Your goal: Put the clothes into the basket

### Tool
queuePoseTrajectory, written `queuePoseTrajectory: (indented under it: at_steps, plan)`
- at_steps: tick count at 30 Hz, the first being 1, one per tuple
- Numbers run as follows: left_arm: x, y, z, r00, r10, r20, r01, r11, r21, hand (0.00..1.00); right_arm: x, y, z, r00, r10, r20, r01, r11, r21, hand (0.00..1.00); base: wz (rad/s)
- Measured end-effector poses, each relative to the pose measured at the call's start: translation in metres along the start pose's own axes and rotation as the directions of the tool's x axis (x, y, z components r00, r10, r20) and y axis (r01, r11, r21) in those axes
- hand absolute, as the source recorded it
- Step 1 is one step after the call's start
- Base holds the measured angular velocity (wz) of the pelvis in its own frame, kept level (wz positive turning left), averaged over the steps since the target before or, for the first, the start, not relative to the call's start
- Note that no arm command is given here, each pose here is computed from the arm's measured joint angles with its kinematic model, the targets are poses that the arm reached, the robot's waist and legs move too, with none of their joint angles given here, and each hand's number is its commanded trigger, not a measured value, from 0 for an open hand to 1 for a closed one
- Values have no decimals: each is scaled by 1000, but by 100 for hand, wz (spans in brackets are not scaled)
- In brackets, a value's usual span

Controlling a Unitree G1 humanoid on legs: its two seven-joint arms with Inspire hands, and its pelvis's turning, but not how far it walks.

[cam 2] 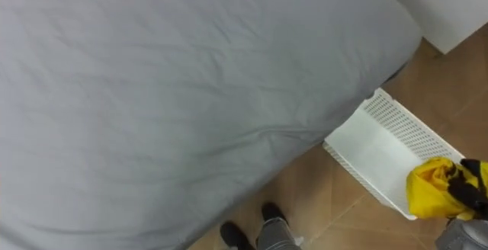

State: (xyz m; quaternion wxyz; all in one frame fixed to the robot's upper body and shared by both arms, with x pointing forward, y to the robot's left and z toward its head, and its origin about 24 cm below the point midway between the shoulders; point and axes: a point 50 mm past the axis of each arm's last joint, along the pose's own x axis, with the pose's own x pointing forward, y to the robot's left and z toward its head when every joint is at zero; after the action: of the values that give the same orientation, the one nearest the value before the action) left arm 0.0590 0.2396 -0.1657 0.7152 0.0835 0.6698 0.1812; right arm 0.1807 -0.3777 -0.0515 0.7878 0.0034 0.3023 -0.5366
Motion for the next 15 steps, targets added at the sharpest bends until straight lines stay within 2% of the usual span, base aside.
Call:
queuePoseTrajectory:
  at_steps: [5, 15]
  plan:
    - [0, -1, 3, 1000, -3, 16, 3, 1000, 6, 0, -1, 6, -1, 1000, 23, -12, -23, 1000, -16, 0, 4]
    - [0, 1, 7, 998, -1, 64, 1, 1000, -4, 0, 0, 5, 0, 1000, 13, -20, -12, 999, 52, 0, 7]
